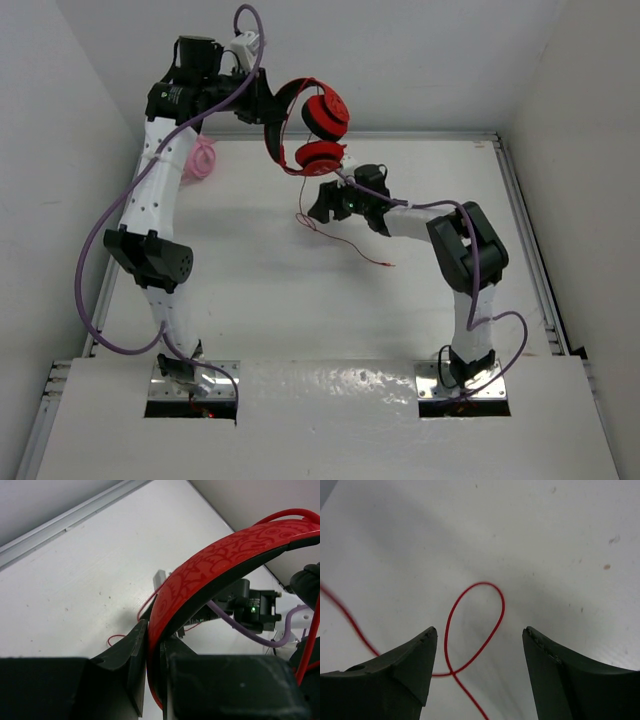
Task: Wrap the headphones
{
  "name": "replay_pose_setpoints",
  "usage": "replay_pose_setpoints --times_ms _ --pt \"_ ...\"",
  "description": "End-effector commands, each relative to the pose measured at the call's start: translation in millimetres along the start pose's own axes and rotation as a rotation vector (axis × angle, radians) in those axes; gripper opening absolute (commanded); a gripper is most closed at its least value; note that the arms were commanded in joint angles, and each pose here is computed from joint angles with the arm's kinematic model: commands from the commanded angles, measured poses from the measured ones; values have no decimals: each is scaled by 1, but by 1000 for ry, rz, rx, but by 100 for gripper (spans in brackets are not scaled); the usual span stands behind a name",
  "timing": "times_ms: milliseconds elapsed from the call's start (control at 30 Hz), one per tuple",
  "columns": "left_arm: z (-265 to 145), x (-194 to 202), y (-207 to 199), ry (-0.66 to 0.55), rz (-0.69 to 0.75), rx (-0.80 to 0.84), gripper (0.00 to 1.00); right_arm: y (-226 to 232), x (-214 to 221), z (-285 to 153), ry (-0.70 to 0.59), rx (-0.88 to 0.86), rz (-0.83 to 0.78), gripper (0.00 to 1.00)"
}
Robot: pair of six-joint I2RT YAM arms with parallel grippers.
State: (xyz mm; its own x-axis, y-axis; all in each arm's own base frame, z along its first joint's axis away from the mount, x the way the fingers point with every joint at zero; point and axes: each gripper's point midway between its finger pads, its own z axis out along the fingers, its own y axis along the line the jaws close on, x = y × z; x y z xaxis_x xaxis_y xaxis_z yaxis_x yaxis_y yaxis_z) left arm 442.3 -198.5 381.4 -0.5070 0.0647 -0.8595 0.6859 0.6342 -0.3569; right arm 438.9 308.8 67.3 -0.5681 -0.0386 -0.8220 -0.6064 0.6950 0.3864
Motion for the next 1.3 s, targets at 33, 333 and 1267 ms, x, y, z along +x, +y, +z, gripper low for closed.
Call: replay_pose_setpoints --times_ms 33,333,1267 --pt "-27 -50 -19 -164 38 8 0 19 -50 -36 -162 -24 -70 67" --pt "-31 -65 -19 -210 39 -4 0 23 -20 -91 -159 47 -244 69" --pt "-19 -80 123 -397 -151 -572 0 116 90 -74 263 -8 -334 0"
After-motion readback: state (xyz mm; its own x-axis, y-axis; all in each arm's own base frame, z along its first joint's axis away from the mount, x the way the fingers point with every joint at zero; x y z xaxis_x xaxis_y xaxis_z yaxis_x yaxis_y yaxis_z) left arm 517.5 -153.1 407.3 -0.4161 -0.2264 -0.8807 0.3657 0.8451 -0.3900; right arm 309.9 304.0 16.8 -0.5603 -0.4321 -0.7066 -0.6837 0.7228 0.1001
